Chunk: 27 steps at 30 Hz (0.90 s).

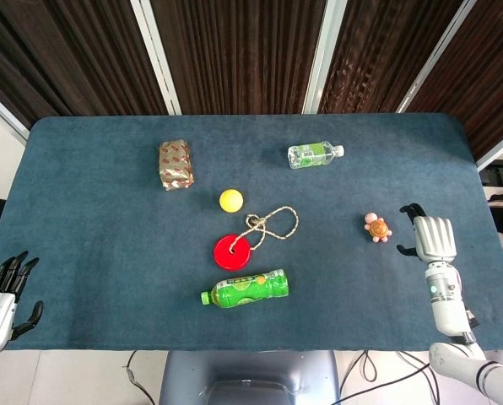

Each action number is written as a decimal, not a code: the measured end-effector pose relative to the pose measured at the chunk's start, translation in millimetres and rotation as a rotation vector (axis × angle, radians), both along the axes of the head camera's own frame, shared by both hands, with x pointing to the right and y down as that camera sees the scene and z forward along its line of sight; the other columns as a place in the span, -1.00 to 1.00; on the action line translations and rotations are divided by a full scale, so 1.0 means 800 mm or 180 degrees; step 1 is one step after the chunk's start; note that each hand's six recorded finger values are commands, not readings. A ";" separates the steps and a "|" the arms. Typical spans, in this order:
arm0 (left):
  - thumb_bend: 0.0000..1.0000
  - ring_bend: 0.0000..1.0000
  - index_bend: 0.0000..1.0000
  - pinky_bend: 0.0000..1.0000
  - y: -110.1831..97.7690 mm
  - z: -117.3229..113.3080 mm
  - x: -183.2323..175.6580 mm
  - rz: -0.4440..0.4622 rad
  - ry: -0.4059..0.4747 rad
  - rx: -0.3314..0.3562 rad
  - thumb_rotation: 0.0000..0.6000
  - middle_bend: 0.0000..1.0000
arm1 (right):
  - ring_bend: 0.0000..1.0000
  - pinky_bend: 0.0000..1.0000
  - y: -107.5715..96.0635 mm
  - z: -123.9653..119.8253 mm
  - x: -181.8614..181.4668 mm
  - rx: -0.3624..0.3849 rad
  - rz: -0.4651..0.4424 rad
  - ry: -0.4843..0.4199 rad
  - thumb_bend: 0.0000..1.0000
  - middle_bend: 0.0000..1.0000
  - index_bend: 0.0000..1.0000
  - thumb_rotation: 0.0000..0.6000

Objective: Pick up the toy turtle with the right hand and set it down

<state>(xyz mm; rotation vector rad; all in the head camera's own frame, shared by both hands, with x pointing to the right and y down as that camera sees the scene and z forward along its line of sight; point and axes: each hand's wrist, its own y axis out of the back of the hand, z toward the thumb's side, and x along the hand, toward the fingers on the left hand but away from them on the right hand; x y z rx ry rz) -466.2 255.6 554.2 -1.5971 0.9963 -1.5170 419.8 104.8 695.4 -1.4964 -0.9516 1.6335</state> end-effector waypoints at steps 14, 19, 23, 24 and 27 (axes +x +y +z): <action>-0.15 -1.00 -0.79 -0.54 0.000 0.002 0.000 -0.0002 -0.0013 -0.0020 1.00 -1.00 | 0.77 1.00 -0.017 0.054 -0.024 -0.0065 -0.0058 -0.0202 -0.63 -0.30 -0.03 1.00; -0.15 -1.00 -0.79 -0.54 0.000 0.002 -0.001 -0.0010 -0.0014 -0.0023 1.00 -1.00 | 0.77 1.00 -0.014 0.067 -0.029 -0.0135 -0.0064 -0.0199 -0.63 -0.30 -0.01 1.00; -0.15 -1.00 -0.79 -0.54 0.000 0.002 -0.001 -0.0011 -0.0011 -0.0018 1.00 -1.00 | 0.87 1.00 -0.010 0.073 -0.030 -0.0151 -0.0087 -0.0188 -0.49 -0.07 0.26 1.00; -0.15 -1.00 -0.79 -0.54 0.000 0.002 -0.001 -0.0013 -0.0010 -0.0018 1.00 -1.00 | 0.89 1.00 -0.009 0.073 -0.029 -0.0145 -0.0094 -0.0177 -0.47 0.00 0.33 1.00; -0.15 -1.00 -0.79 -0.55 -0.001 0.001 -0.002 -0.0021 -0.0007 -0.0015 1.00 -1.00 | 0.95 1.00 -0.007 0.075 -0.028 -0.0121 -0.0109 -0.0142 -0.46 0.25 0.62 1.00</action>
